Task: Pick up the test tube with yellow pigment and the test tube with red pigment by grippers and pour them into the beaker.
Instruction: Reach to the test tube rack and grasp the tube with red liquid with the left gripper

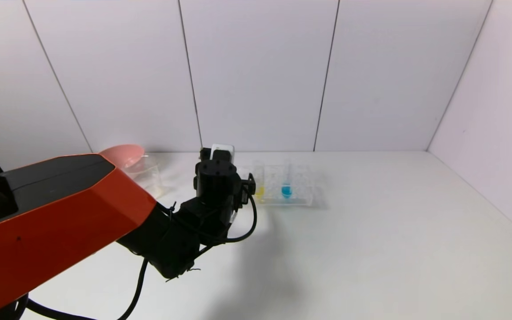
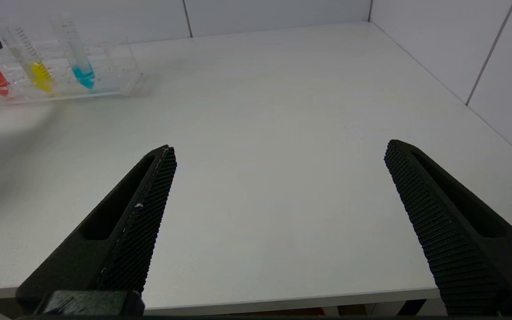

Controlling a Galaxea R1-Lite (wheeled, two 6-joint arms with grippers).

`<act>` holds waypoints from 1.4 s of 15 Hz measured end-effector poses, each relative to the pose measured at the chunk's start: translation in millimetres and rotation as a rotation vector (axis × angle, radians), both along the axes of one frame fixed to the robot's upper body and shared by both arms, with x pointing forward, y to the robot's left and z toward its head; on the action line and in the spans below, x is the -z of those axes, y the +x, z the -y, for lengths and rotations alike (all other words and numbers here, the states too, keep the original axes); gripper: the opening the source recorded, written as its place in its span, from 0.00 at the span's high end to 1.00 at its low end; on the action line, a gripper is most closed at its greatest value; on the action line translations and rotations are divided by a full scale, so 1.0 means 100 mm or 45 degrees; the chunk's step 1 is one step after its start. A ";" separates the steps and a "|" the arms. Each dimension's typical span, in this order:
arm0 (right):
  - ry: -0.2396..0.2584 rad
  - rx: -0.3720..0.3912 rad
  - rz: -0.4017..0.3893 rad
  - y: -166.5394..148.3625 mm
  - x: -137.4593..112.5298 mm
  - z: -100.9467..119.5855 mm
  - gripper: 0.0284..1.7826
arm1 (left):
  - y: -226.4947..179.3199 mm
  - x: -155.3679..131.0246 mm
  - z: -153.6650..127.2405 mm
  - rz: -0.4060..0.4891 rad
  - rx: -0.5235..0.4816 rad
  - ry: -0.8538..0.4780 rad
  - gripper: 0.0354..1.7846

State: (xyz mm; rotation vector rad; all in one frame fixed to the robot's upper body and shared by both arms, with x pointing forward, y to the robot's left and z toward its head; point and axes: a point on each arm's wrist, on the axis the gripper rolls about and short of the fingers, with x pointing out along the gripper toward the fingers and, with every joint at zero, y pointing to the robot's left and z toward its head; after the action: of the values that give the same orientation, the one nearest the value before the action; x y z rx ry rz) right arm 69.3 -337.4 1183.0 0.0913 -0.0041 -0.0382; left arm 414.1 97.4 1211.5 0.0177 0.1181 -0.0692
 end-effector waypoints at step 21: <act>0.001 0.000 0.000 0.00 0.00 0.00 0.04 | 0.16 0.14 -0.05 0.106 0.097 -0.033 0.77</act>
State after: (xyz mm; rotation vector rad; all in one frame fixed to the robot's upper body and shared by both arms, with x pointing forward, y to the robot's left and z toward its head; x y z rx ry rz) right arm 69.2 -337.4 1183.0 0.0917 -0.0043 -0.0382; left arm 429.9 102.8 1198.0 -0.0011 0.0333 -0.1462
